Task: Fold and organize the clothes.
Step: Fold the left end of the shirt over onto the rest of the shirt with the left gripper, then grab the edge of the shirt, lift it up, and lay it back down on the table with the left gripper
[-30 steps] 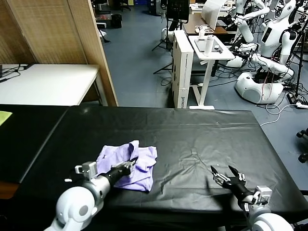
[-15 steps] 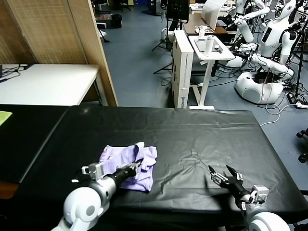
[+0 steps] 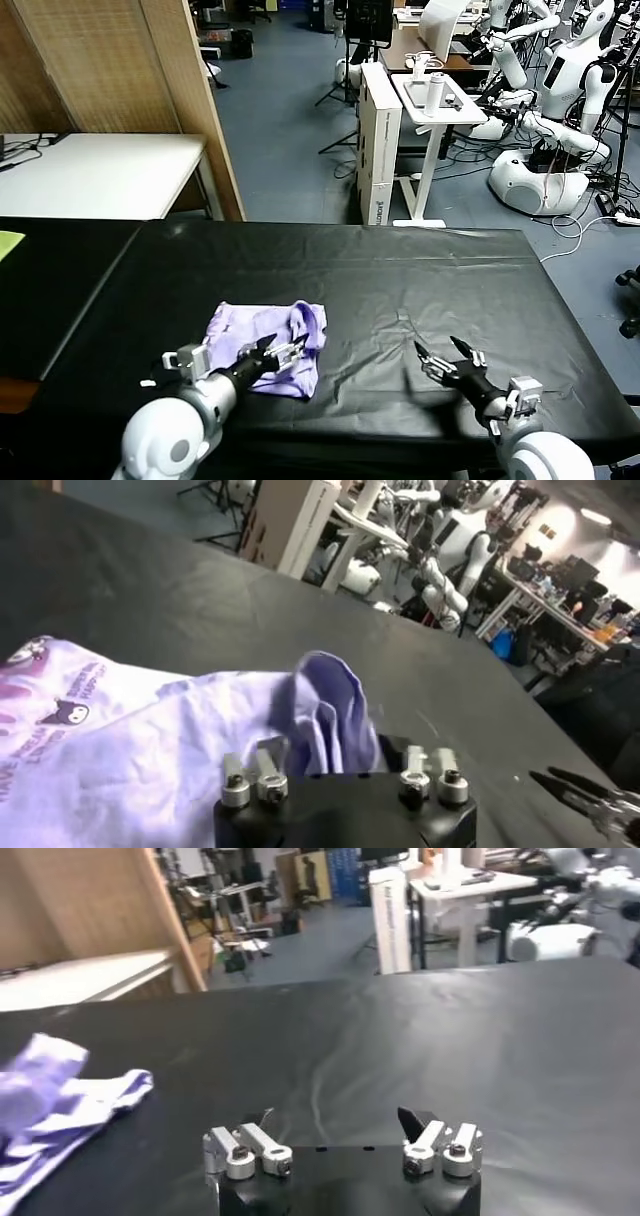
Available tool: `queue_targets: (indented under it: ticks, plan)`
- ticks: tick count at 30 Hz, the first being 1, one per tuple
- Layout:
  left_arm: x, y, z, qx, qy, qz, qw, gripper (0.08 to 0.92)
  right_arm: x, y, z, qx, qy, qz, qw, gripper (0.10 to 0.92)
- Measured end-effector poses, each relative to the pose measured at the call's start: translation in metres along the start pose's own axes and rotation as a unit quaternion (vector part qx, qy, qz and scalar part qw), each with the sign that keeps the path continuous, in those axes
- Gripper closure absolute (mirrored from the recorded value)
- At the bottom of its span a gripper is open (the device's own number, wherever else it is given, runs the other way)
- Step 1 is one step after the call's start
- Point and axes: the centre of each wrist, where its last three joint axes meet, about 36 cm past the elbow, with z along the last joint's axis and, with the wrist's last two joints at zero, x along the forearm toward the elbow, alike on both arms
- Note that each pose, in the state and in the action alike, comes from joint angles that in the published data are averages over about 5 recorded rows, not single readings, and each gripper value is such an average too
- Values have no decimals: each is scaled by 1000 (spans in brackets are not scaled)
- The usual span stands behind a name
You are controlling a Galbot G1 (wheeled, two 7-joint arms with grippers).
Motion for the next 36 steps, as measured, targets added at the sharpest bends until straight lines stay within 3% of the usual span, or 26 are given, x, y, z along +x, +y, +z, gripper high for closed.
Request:
queue_targets:
  ticks: [11, 21, 28, 31, 36]
  plan:
    - [22, 32, -14, -41, -18, -83, 996, 93, -52, 58, -12, 20, 1, -104, 994, 115]
    - [24, 35, -4, -43, -14, -108, 993, 93, -97, 100, -36, 28, -26, -143, 989, 115]
    - [25, 37, 3, -43, -12, -120, 992, 92, -123, 118, -33, 24, -8, -142, 990, 123]
    - [25, 37, 6, -42, -14, -122, 992, 93, -127, 120, -30, 20, -2, -138, 990, 219]
    - [24, 39, 9, -41, -16, -124, 991, 92, -128, 121, -24, 19, 13, -120, 993, 535]
